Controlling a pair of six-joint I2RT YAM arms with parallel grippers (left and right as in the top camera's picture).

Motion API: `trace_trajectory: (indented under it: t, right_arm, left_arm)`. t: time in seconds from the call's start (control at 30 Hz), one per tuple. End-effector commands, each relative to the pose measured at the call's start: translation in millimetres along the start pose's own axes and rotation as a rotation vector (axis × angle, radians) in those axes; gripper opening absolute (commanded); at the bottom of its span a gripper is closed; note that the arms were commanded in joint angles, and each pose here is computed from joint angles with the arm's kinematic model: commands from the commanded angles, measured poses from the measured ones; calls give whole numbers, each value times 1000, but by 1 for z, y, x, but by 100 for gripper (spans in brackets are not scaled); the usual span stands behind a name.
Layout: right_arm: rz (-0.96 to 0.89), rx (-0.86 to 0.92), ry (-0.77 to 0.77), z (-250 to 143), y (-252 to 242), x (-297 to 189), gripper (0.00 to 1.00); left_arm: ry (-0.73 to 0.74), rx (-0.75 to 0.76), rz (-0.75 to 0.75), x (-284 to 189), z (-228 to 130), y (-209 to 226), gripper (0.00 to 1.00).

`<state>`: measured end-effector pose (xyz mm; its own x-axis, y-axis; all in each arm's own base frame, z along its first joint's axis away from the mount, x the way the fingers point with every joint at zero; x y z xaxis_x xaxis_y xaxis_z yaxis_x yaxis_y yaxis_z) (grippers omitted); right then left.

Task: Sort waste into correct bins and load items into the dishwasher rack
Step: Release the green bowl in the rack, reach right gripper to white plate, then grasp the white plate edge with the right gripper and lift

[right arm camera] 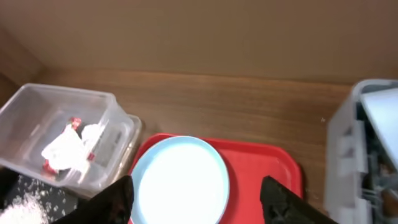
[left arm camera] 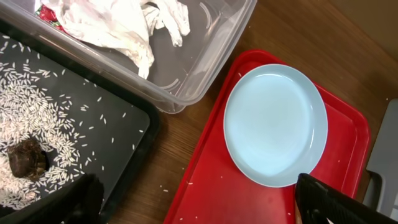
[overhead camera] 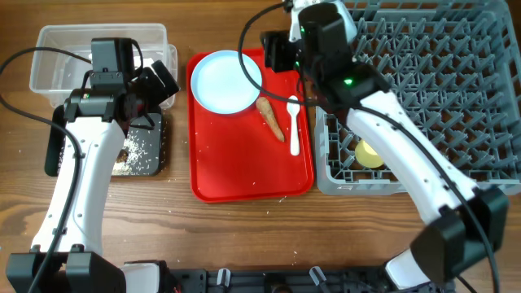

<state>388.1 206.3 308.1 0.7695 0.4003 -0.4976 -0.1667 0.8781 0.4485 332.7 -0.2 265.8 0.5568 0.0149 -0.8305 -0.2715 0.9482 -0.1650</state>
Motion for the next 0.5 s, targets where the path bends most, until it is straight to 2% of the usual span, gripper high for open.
trace_trajectory:
  t: [0.0, 0.27, 0.47]
  right_arm:
    - [-94, 48, 44, -36, -9, 47, 65]
    - [-210, 121, 176, -102, -39, 117, 64]
    - [-250, 140, 222, -126, -54, 138, 53]
  left_arm:
    - [-22, -10, -6, -6, 5, 0, 100]
    - [-22, -10, -6, -6, 5, 0, 100]
    - [-22, -10, -6, -6, 5, 0, 100]
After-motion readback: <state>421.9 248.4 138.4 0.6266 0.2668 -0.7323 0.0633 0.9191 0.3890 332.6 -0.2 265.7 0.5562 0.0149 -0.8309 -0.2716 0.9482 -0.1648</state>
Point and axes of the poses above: each gripper's point midway between its finger pads, its own x axis out along the fingers, its own y axis along the line the jaws close on, z = x × y, the point moved 10 cm from there along -x, back along the fingers, and after that the axes turned 14 degrees about x, right-handed, at the moved point
